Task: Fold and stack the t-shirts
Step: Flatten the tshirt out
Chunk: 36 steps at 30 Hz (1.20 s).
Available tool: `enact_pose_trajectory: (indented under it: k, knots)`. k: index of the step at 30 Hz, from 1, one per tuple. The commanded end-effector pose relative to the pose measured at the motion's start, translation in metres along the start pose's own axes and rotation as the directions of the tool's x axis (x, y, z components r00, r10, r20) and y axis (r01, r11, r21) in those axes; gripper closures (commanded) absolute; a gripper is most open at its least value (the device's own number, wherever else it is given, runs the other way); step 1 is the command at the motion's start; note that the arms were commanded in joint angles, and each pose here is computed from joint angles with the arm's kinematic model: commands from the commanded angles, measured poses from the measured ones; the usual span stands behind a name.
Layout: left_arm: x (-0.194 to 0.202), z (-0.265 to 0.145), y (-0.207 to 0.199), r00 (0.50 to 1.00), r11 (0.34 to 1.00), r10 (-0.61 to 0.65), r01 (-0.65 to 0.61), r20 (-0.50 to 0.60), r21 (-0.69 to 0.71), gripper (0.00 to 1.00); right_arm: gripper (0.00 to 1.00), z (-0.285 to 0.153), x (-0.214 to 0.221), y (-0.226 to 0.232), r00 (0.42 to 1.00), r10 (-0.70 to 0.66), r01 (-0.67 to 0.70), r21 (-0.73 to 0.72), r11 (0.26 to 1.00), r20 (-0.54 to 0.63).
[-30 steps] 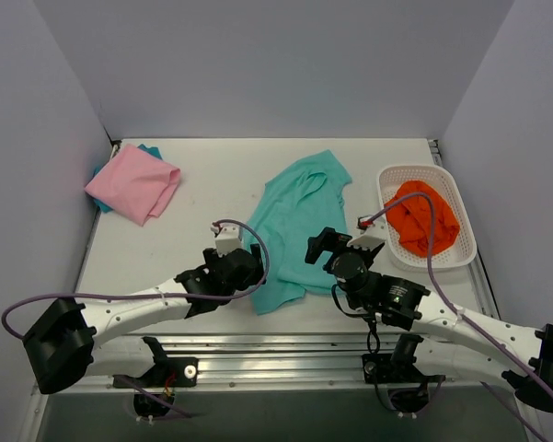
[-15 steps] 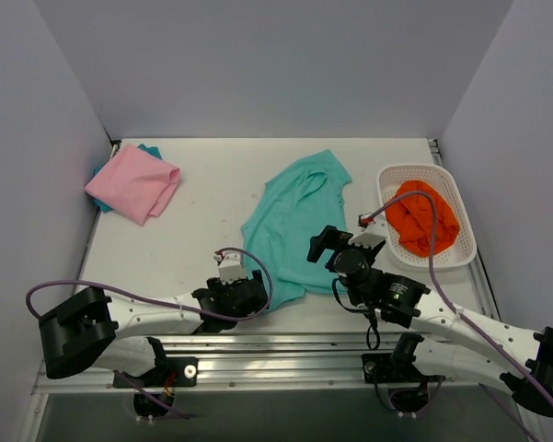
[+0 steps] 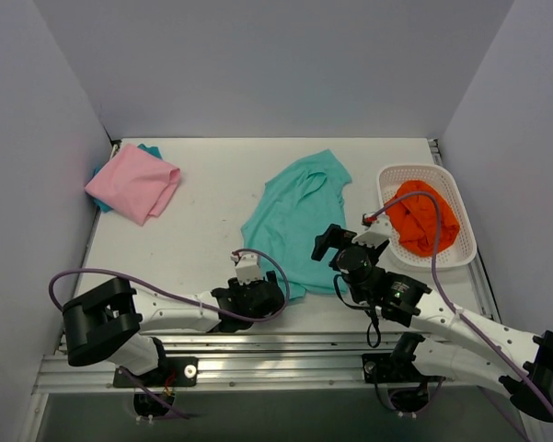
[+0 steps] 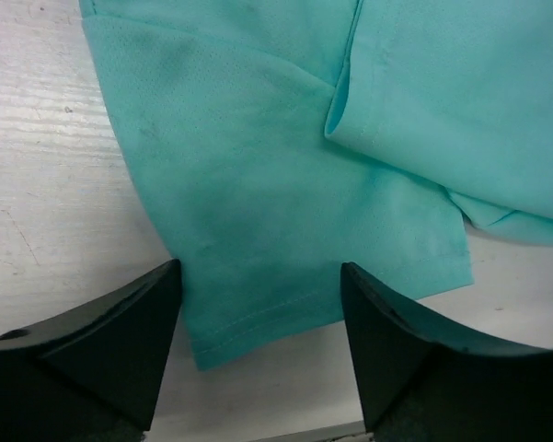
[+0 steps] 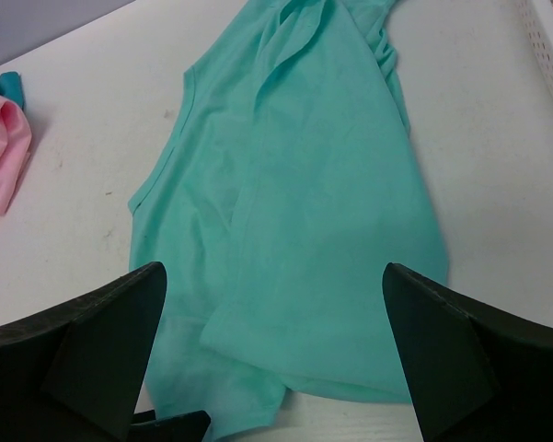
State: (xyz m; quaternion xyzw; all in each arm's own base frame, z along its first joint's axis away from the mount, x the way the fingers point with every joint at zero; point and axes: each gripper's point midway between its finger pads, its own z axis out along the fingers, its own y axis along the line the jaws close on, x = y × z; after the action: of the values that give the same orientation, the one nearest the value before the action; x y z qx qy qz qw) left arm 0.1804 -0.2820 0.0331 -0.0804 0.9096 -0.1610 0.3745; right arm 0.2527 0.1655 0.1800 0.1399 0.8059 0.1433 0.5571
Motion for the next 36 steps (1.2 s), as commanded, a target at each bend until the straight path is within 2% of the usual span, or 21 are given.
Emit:
enact_pose_trajectory:
  k: [1,2,3,5,6,9,12,13,18,24,32,36]
  knots:
    - [0.005,0.001,-0.009,0.999,0.999,-0.036,0.037,-0.022,0.017,0.25,0.00,0.001,-0.007,0.000,1.000,0.017,-0.017,0.002,1.000,0.022]
    - [0.005,0.002,-0.007,0.999,0.999,-0.035,0.036,-0.019,0.012,0.29,0.00,0.001,-0.007,0.000,1.000,0.017,-0.017,0.002,1.000,0.022]
    - [0.005,0.002,-0.006,0.999,0.999,-0.036,0.036,-0.017,0.007,0.41,0.00,0.001,-0.007,0.000,1.000,0.020,-0.021,0.001,1.000,0.023]
    - [0.005,0.003,-0.004,0.999,0.999,-0.034,0.034,-0.013,-0.001,0.56,0.00,0.002,-0.005,0.001,1.000,0.020,-0.019,-0.006,1.000,0.019]
    - [0.004,0.003,-0.002,0.999,0.999,-0.037,0.037,-0.008,-0.008,0.74,0.00,0.002,-0.005,0.003,1.000,0.024,-0.024,-0.014,1.000,0.016]
    - [0.003,0.004,0.005,0.999,0.998,-0.043,0.043,0.004,-0.039,0.97,0.01,0.006,0.007,0.020,0.999,0.031,-0.033,-0.085,0.996,-0.023]
    - [-0.002,0.005,0.013,0.999,0.997,-0.036,0.038,0.035,-0.066,0.98,0.01,0.015,0.033,0.046,0.993,0.022,-0.039,-0.149,0.988,-0.115]
    - [-0.004,0.005,0.015,0.998,0.997,-0.034,0.037,0.047,-0.074,0.98,0.01,0.020,0.054,0.051,0.987,-0.018,-0.005,-0.142,0.990,-0.159]
    - [-0.006,0.004,0.020,0.998,0.996,-0.025,0.029,0.056,-0.083,0.98,0.01,0.018,0.093,0.081,0.974,-0.021,-0.015,-0.157,0.987,-0.226]
    - [-0.004,0.006,0.028,0.998,0.995,-0.024,0.030,0.065,-0.091,0.98,0.02,0.019,0.122,0.073,0.958,0.009,-0.047,-0.123,0.991,-0.288]
    - [-0.003,0.010,0.026,0.998,0.996,-0.020,0.026,0.063,-0.086,0.98,0.02,0.015,0.140,0.066,0.941,0.057,-0.093,-0.095,0.991,-0.334]
    - [-0.002,0.010,0.027,0.998,0.996,-0.024,0.029,0.058,-0.082,0.98,0.02,0.019,0.161,0.060,0.936,0.031,-0.059,-0.069,0.996,-0.352]
